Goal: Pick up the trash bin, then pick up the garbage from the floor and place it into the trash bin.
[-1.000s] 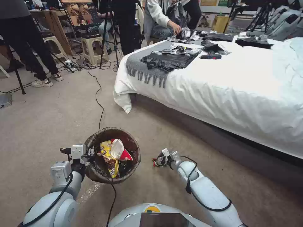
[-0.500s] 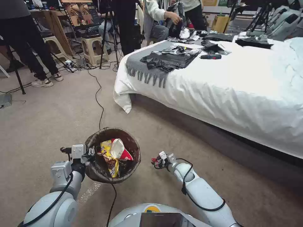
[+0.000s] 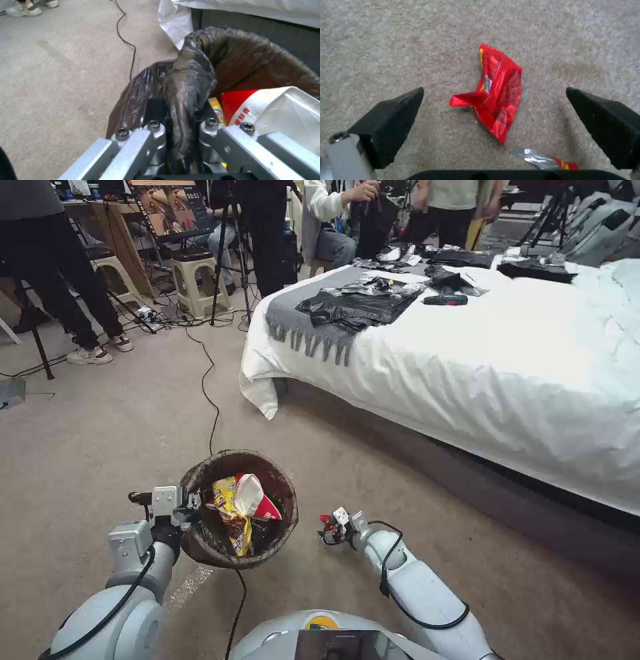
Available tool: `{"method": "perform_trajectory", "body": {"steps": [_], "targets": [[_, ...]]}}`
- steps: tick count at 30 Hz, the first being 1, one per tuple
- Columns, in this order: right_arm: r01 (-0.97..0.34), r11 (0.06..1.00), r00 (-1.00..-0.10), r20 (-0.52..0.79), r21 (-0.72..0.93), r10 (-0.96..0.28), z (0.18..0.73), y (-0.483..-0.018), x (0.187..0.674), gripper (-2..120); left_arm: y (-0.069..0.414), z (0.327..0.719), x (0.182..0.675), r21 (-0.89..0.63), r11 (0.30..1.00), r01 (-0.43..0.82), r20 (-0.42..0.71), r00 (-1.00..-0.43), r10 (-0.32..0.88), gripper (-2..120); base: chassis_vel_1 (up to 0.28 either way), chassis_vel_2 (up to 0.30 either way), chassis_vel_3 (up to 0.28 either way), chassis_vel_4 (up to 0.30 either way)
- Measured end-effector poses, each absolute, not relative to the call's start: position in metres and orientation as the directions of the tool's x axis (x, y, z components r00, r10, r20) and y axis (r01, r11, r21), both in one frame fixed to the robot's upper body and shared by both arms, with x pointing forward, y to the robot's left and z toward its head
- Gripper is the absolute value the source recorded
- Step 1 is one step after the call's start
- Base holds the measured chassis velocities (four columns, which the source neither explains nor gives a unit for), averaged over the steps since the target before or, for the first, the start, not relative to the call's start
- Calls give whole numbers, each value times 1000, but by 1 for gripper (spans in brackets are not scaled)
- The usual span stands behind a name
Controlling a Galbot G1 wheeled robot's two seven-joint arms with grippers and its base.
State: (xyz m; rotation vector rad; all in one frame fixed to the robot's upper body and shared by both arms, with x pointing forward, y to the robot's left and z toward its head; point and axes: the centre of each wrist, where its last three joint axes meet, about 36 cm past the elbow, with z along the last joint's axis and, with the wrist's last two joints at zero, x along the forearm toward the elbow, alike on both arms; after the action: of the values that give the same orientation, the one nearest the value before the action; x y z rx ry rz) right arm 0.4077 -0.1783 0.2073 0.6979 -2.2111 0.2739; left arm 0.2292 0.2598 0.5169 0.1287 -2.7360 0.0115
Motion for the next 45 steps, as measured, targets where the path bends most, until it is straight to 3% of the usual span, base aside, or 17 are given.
{"method": "perform_trajectory", "body": {"steps": [16,45], "targets": [[-555,831,-525,760,35,-383,193,-178,408,99,260,517,229,12,996,-91,390,-917,-88,7,0,0,0,0],[-556,831,-520,765,34,-380,189,-180,408,30,259,518,231,11,996,-84,379,-922,-81,7,0,0,0,0]]}}
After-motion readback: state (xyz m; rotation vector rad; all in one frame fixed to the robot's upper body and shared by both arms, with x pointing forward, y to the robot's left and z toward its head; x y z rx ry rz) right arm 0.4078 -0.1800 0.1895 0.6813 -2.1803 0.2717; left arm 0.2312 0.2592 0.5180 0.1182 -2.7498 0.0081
